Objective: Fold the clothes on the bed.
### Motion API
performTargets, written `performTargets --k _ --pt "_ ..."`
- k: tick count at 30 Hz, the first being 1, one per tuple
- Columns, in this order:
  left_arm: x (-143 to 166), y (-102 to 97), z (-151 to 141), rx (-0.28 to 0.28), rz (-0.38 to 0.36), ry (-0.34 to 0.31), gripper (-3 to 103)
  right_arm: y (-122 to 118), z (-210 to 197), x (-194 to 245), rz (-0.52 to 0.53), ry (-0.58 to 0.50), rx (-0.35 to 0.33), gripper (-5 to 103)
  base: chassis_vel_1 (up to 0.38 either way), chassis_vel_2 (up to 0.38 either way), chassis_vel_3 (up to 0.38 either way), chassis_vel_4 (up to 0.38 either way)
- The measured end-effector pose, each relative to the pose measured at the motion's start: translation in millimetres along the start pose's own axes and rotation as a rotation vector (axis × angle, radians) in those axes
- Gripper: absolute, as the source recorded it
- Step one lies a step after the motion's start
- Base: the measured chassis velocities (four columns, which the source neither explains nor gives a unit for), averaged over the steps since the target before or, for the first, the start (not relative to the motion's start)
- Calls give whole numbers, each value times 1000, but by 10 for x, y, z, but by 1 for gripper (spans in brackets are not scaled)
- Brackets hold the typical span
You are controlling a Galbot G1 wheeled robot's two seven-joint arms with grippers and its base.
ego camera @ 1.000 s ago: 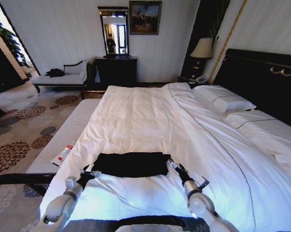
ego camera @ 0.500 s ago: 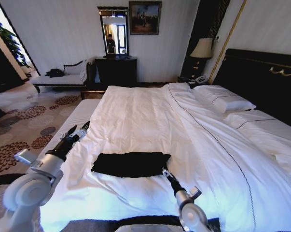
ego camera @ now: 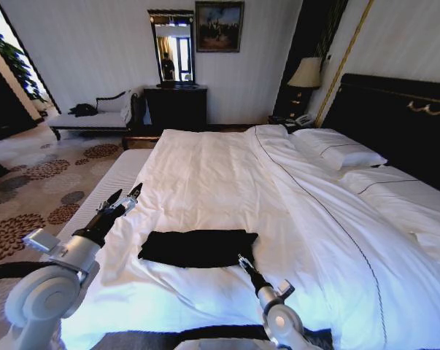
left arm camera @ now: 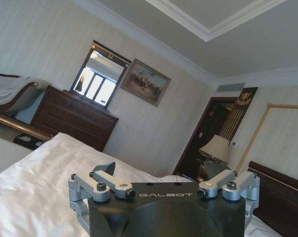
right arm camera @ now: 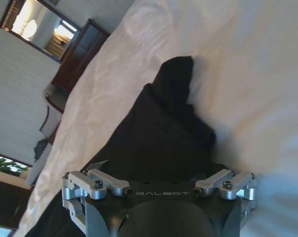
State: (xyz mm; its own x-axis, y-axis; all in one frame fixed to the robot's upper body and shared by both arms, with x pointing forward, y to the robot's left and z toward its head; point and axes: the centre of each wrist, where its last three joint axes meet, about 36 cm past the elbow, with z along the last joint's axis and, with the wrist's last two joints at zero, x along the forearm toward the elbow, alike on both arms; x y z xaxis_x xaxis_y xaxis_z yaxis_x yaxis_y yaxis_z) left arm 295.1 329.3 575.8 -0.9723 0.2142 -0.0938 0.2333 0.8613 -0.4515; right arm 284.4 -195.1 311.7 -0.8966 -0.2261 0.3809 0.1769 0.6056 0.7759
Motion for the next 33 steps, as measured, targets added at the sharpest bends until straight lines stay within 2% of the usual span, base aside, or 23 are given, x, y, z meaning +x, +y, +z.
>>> performTargets --k 6,8,11,12,14,18,20,23,24,25,26,27,30,32,33 --pt "7 21 12 2 -9 2 100 11 14 -79 -28 -14 -10 101 0 0 0 0" --pt "11 23 8 0 -11 0 100 -15 -16 -134 -25 -25 -7 92 0 0 0 0" --pt "14 19 6 0 -10 -1 100 -38 -45 -176 -20 -36 -4 87 0 0 0 0" --pt "17 16 9 1 -10 -1 100 -50 -67 -208 -17 -44 -3 76 0 0 0 0" --pt "17 14 14 2 -10 -1 100 -56 -87 -231 -16 -50 -3 76 0 0 0 0" --pt "13 6 36 2 -12 1 100 -71 -125 -296 -13 -63 -8 54 0 0 0 0" --pt "12 5 38 2 -12 1 100 -75 -128 -309 -11 -64 -8 54 0 0 0 0" --pt "11 4 38 2 -14 0 100 -83 -156 -343 -9 -73 -8 38 0 0 0 0" --pt "11 4 38 2 -14 0 100 -83 -156 -343 -9 -73 -8 38 0 0 0 0" --pt "12 8 36 2 -16 -1 100 -83 -182 -354 -9 -79 -7 33 0 0 0 0" --pt "14 14 34 2 -19 -3 100 -89 -228 -360 -10 -87 -1 27 0 0 0 0" --pt "14 14 34 2 -19 -3 100 -89 -228 -360 -10 -87 -1 27 0 0 0 0" --pt "16 23 37 3 -25 -6 100 -81 -357 -331 -36 -104 37 12 0 0 0 0" --pt "16 24 39 4 -27 -7 100 -79 -389 -318 -41 -107 47 12 0 0 0 0" --pt "18 25 42 3 -29 -8 100 -77 -445 -292 -47 -112 63 6 0 0 0 0"
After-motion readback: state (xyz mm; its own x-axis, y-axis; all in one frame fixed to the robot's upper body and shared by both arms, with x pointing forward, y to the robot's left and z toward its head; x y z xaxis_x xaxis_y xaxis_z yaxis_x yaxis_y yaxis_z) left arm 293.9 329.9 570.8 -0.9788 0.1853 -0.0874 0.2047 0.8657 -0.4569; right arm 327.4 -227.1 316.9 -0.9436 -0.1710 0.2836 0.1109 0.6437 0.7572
